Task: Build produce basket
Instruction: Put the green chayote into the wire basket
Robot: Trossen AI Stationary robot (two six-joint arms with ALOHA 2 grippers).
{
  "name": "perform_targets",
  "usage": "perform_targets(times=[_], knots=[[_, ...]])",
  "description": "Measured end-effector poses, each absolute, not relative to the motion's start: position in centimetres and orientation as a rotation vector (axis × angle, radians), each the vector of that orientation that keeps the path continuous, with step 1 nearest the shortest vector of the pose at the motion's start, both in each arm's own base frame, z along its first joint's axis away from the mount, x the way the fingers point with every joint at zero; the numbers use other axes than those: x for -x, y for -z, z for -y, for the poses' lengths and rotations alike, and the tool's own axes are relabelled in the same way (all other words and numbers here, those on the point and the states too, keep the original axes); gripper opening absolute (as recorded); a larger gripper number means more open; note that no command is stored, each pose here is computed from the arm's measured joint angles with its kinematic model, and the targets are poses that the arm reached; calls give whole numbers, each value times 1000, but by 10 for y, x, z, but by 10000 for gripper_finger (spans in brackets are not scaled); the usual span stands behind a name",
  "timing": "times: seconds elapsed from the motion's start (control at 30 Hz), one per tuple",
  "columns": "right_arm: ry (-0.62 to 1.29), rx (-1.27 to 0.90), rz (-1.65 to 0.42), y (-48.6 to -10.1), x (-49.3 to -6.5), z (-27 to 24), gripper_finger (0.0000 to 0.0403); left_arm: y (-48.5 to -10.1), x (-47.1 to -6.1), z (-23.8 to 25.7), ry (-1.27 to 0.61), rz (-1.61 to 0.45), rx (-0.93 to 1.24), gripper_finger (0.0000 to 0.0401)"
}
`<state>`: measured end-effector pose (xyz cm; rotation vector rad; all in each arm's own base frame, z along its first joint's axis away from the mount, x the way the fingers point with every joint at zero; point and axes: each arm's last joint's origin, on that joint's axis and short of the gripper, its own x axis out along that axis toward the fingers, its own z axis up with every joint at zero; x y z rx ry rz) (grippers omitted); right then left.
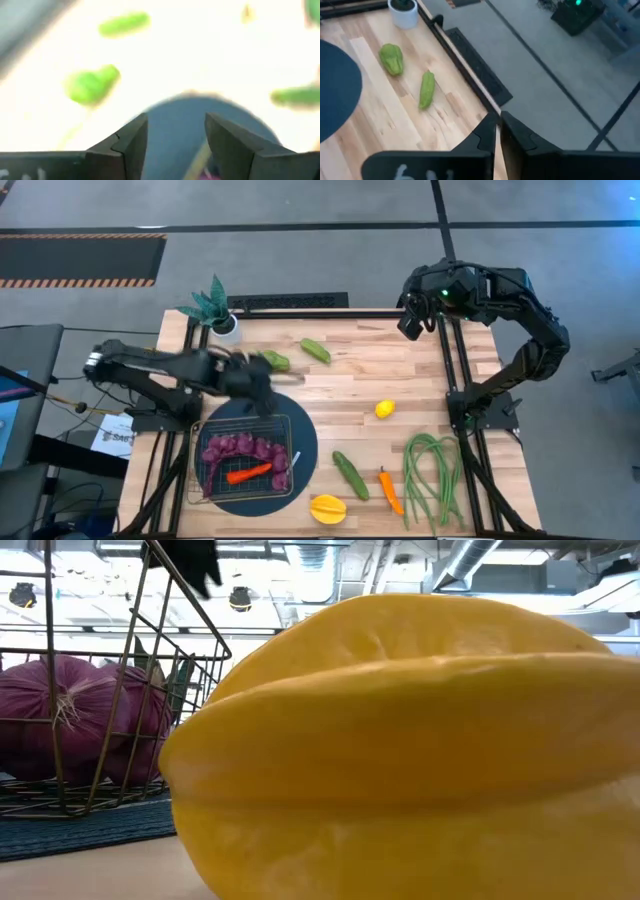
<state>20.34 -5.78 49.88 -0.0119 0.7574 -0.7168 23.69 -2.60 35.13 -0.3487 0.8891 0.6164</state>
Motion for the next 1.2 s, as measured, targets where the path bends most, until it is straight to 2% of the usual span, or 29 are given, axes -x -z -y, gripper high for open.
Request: perform_targets(times=[0.13,0.27,0.43,0.67,0.87,1.0,1.2], knots=[[643,-67,-754,-487,-217,70,53,-384,-219,9,-754,-700,233,182],[533,-88,-684,-466,-248,88,61,-399,-204,0,-833,-615,157,183],[452,-151,-650,-433,-292,122,83,-405,-192,-7,-848,-618,116,183],[399,-305,-781,-361,-348,174,147,-403,-180,-9,-850,-684,80,183],[296,-432,-911,-295,-383,194,198,-404,-170,-9,-862,-701,86,183],[292,-459,-977,-263,-395,201,209,-407,-165,-10,-862,-684,96,183],[273,-464,-1019,-232,-412,199,206,-408,-158,-10,-877,-665,126,183]])
